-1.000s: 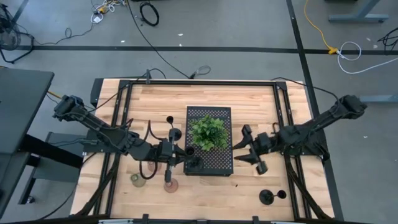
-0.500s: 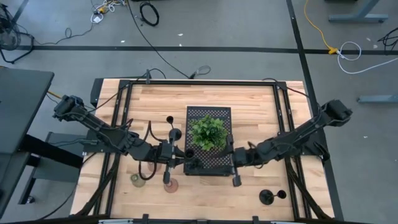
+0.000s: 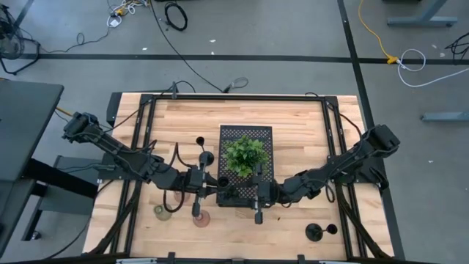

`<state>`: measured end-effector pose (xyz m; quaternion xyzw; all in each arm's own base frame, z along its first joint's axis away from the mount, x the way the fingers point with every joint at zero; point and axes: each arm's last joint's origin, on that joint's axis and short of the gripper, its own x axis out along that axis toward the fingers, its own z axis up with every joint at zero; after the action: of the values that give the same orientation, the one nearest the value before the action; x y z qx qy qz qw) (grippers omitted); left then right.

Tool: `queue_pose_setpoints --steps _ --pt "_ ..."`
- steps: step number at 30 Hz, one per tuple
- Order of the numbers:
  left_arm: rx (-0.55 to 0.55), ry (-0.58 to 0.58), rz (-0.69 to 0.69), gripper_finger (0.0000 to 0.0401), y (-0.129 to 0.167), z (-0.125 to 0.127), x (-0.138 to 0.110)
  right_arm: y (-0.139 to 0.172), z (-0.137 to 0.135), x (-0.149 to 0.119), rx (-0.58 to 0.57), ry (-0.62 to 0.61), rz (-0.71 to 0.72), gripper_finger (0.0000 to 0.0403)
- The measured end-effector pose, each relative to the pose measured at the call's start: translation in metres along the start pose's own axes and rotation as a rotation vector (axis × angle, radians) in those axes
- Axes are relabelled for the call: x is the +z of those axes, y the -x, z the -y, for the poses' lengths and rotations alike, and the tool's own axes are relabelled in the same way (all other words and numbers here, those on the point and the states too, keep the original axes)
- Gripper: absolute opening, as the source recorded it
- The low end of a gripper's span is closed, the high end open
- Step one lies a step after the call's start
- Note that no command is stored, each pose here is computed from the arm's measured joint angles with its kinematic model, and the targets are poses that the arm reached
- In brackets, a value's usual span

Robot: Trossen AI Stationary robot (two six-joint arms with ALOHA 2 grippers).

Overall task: Pick & Place candle stick holders
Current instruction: Put the top left black candle holder on the shelf

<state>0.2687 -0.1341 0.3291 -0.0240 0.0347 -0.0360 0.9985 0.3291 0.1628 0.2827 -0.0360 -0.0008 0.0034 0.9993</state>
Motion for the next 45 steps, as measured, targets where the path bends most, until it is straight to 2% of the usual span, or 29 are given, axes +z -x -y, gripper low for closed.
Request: queue_pose_setpoints --steps 9,22,25,28,31,39,45 --pt "-0.007 -0.012 0.002 0.0013 0.000 0.000 0.000 -0.005 0.010 0.001 -0.042 -0.051 0.017 0.0155" --pt "-0.007 -0.013 0.004 0.0015 0.000 0.000 0.000 -0.007 0.013 0.002 -0.006 -0.093 0.032 0.0154" --pt "-0.007 -0.013 0.004 0.0015 0.000 0.000 0.001 -0.014 0.014 -0.005 -0.017 -0.096 0.039 0.0147" --pt "-0.005 -0.014 0.005 0.0013 0.000 0.000 0.001 -0.022 0.014 -0.013 0.012 -0.093 0.062 0.0132" --pt "-0.004 -0.014 0.005 0.0015 0.000 -0.001 0.001 -0.023 0.014 -0.015 -0.007 -0.072 0.070 0.0111" --pt "-0.003 -0.015 0.001 0.0013 0.000 -0.001 0.000 -0.022 0.013 -0.013 0.031 -0.075 0.073 0.0013" --pt "-0.004 -0.015 0.000 0.0021 0.000 -0.001 0.000 -0.022 0.013 -0.013 0.041 -0.075 0.069 0.0006"
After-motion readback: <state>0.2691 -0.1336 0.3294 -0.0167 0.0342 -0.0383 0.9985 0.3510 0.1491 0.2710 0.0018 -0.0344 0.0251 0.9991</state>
